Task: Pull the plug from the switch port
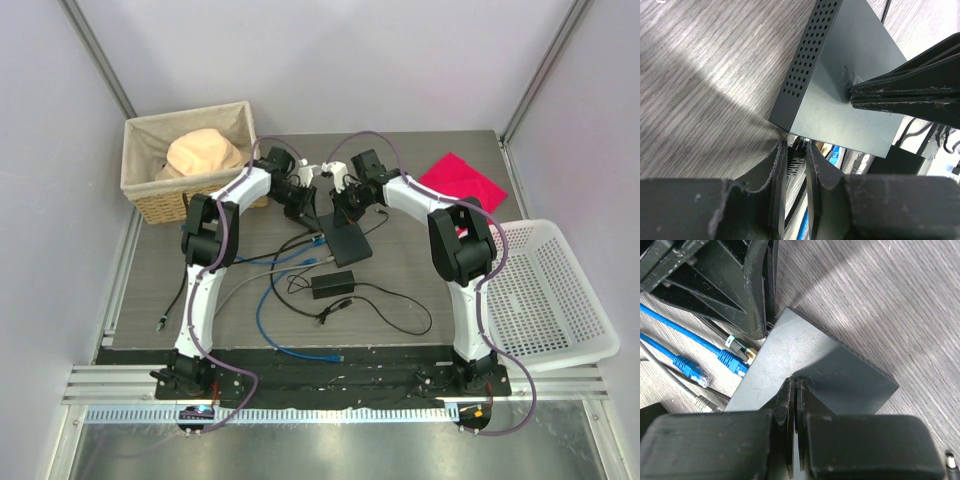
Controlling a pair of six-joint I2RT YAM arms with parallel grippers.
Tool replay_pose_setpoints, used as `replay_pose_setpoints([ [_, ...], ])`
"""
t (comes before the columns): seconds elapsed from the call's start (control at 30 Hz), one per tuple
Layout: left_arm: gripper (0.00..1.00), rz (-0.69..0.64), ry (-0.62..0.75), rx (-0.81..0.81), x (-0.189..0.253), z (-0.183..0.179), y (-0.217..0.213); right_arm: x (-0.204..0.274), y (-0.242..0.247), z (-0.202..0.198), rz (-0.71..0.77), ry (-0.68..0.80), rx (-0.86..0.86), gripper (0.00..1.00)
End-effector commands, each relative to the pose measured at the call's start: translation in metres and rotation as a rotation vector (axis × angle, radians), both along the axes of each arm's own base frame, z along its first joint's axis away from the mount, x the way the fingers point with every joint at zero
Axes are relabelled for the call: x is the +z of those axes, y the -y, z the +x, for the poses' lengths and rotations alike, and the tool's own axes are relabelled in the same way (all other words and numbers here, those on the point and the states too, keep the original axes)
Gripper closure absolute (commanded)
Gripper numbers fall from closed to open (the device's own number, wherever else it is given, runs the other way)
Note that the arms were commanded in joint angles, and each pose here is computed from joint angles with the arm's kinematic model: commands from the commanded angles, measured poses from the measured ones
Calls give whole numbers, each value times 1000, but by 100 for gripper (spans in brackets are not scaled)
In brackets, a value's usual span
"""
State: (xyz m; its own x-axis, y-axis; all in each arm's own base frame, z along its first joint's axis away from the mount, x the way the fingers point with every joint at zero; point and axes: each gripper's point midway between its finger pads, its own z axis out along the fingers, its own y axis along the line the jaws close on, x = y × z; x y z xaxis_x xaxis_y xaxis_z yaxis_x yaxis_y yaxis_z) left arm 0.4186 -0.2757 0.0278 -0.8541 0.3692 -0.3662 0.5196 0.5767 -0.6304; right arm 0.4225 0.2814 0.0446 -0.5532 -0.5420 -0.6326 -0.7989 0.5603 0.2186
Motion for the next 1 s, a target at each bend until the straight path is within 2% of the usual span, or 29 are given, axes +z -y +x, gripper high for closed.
replay_pose_setpoints([
  [0.0, 100, 116, -70, -13, -43, -24, -5, -52, 21, -23, -156, -96, -4, 99],
  [0.33, 100, 152, -10, -21, -37, -11, -10, -52, 21, -23, -161, -97, -5, 99],
  [0.53, 100, 120, -76, -29, -40, -29, -6, -55, 22, -22, -167, -99, -15, 99],
  [0.8, 100, 145, 38, -73, -31, -8, -9, -54, 22, -22, -170, -102, -20, 99],
  [0.9, 100, 155, 23, -21, -30, -5, -9, -56, 23, -21, -178, -102, -25, 99],
  [0.97, 100, 133, -33, 3, -32, -14, -9, -55, 23, -20, -178, -101, -31, 99],
])
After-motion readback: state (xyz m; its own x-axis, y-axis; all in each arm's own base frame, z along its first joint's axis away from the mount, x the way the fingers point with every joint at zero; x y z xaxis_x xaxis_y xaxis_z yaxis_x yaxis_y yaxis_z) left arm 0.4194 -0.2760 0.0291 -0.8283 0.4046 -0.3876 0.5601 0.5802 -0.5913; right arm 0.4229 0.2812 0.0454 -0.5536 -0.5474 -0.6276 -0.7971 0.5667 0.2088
